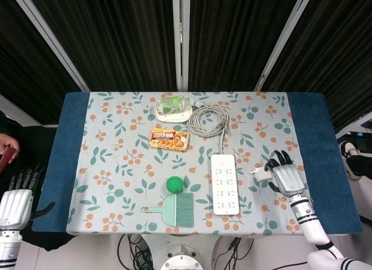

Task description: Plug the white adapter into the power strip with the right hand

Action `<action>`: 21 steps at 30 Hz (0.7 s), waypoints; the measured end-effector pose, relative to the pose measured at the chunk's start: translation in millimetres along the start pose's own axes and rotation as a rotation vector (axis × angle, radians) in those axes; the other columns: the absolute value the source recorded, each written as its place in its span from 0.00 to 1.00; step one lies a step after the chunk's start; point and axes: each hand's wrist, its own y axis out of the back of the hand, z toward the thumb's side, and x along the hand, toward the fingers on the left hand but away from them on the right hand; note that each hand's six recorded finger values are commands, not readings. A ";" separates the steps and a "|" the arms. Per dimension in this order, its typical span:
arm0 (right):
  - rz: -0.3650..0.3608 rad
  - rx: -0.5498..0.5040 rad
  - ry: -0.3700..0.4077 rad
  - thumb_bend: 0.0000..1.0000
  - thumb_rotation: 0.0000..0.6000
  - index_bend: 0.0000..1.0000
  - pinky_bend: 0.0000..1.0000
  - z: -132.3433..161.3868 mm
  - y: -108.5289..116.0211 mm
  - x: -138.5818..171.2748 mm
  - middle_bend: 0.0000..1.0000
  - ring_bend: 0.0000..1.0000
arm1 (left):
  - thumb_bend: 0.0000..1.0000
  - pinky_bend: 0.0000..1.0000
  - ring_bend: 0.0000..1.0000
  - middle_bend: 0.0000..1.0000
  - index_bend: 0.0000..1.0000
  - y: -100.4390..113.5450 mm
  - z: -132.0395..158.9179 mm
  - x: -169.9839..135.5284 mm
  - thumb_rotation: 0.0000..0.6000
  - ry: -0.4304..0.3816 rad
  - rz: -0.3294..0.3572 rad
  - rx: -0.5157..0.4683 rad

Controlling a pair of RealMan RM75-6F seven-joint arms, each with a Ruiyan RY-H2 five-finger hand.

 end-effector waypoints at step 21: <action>-0.017 0.004 0.017 0.15 1.00 0.39 0.00 1.8 -3.7 -7.3 0.30 0.04 | 0.13 0.00 0.00 0.00 0.00 -2.3 0.6 -0.9 1.00 0.001 -0.013 -0.008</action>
